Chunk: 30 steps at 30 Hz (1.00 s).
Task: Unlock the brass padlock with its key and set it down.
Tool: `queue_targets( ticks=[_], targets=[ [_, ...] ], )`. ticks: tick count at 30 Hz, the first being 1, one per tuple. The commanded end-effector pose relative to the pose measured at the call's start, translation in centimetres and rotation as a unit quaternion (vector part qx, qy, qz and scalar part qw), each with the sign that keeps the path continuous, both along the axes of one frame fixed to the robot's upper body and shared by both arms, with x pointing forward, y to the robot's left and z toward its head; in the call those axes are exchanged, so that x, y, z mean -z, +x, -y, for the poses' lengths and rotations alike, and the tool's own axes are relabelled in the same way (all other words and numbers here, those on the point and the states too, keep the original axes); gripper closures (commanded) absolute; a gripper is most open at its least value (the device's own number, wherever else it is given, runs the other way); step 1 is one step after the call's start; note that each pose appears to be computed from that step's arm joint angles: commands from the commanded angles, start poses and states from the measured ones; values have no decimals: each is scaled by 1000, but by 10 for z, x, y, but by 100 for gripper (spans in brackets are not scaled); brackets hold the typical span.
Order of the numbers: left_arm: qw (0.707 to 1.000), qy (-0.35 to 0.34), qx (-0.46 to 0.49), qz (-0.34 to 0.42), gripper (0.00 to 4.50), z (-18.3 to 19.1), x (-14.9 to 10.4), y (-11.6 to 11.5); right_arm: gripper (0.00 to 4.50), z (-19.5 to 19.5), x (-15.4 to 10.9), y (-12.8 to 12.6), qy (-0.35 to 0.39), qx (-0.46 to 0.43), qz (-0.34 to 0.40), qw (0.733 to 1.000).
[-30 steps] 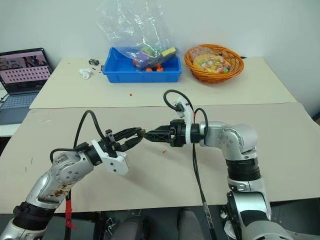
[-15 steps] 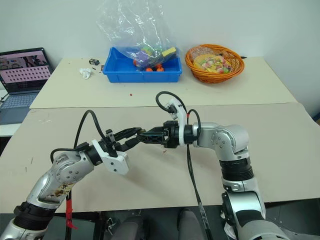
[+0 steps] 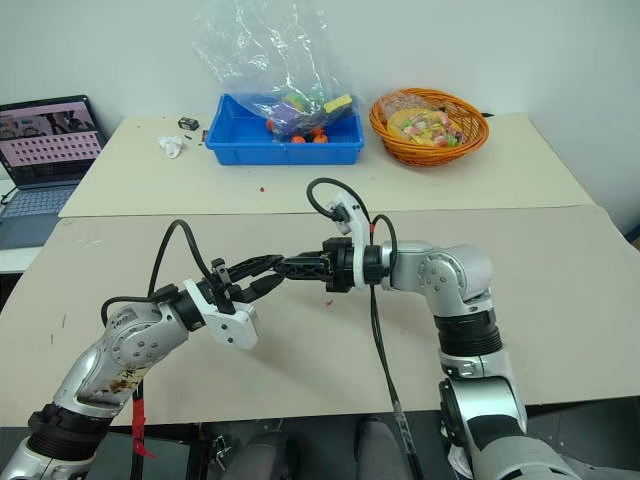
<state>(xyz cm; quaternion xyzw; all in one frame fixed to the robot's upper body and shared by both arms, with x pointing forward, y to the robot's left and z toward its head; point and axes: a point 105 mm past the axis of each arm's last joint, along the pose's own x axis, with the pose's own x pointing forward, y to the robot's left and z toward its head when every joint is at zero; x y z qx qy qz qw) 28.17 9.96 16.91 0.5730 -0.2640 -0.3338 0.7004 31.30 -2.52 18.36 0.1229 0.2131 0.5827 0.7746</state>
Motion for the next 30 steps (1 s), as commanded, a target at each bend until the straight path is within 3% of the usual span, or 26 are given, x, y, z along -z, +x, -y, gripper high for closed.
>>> queue_targets(
  ticks=[1, 13, 15, 22, 27, 30],
  targets=[
    [1000, -10, 12, 24, 371, 4, -13, -4, 412, -5, -15, -1, 17, -9, 28, 999],
    [1000, -17, 14, 20, 371, 4, -14, -4, 427, -9, -16, -2, 20, -11, 30, 999],
    [999, -27, 17, 17, 269, 4, -16, -5, 427, -9, -16, -2, 20, -11, 30, 999],
    [999, -24, 8, 23, 15, 1, -18, -3, 438, -5, -13, 1, 18, -1, 27, 999],
    [999, -35, -2, 14, 0, -6, -22, -4, 438, 3, -7, 12, 11, 20, 25, 999],
    [996, -81, -10, -29, 0, -16, -24, -5, 438, 10, -6, 18, 6, 32, 25, 999]
  ],
)
